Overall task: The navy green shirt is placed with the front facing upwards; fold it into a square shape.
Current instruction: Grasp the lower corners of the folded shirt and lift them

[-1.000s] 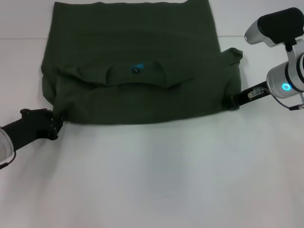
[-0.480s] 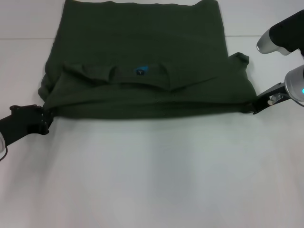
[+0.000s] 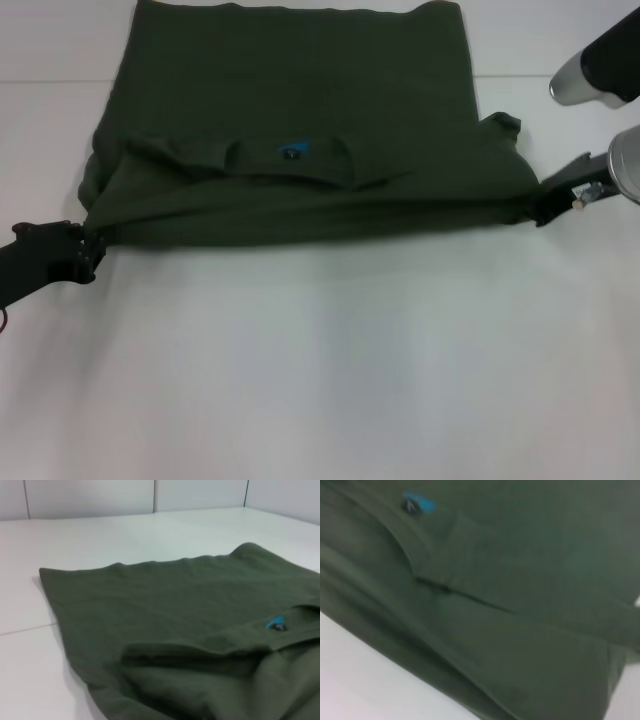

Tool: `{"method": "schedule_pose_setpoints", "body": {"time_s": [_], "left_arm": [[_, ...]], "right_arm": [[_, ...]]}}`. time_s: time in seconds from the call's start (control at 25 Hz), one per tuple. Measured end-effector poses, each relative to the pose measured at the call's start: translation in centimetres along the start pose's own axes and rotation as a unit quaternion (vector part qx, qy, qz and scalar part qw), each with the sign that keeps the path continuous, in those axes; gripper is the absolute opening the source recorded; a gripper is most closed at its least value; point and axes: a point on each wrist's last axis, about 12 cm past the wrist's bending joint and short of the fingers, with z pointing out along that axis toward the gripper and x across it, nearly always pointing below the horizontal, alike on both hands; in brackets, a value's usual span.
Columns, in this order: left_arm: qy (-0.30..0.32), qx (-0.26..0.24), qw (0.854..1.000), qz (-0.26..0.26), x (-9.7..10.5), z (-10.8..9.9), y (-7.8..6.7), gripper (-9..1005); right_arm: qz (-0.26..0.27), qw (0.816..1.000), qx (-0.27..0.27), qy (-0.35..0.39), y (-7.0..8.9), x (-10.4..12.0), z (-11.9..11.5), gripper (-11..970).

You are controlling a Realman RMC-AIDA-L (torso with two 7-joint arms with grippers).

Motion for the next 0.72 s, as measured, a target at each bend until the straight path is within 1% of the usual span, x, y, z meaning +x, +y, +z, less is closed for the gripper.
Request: {"method": "schedule_pose_setpoints", "body": {"time_s": [0.16, 0.2, 0.44, 0.52, 0.56, 0.6, 0.72], "left_arm": [[-0.013, 0.018, 1.000, -0.014, -0.3, -1.1, -0.1, 103], [-0.013, 0.018, 1.000, -0.014, -0.3, -1.1, -0.1, 103], [-0.021, 0.054, 0.997, -0.044, -0.2, -2.6, -0.6, 102], [-0.012, 0.064, 0.996, -0.054, -0.2, -3.1, -0.6, 101], [0.003, 0.076, 0.995, -0.063, -0.1, -3.4, -0.8, 101], [0.003, 0.076, 0.995, -0.063, -0.1, -3.4, -0.8, 101], [0.035, 0.100, 0.992, -0.073, -0.1, -3.9, -1.1, 100]], "right_arm": [[-0.007, 0.999, -0.031, -0.024, 0.6, -0.4, -0.8, 56], [-0.007, 0.999, -0.031, -0.024, 0.6, -0.4, -0.8, 56], [-0.005, 0.998, -0.064, -0.003, 1.4, 0.1, -0.8, 55], [-0.001, 0.997, -0.079, 0.009, 1.7, 0.5, -0.9, 55], [0.001, 0.996, -0.085, 0.015, 1.8, 0.6, -1.0, 55], [0.003, 0.996, -0.091, 0.023, 1.9, 0.8, -1.2, 55], [0.004, 0.994, -0.106, 0.040, 2.2, 1.1, -1.6, 55]]}}
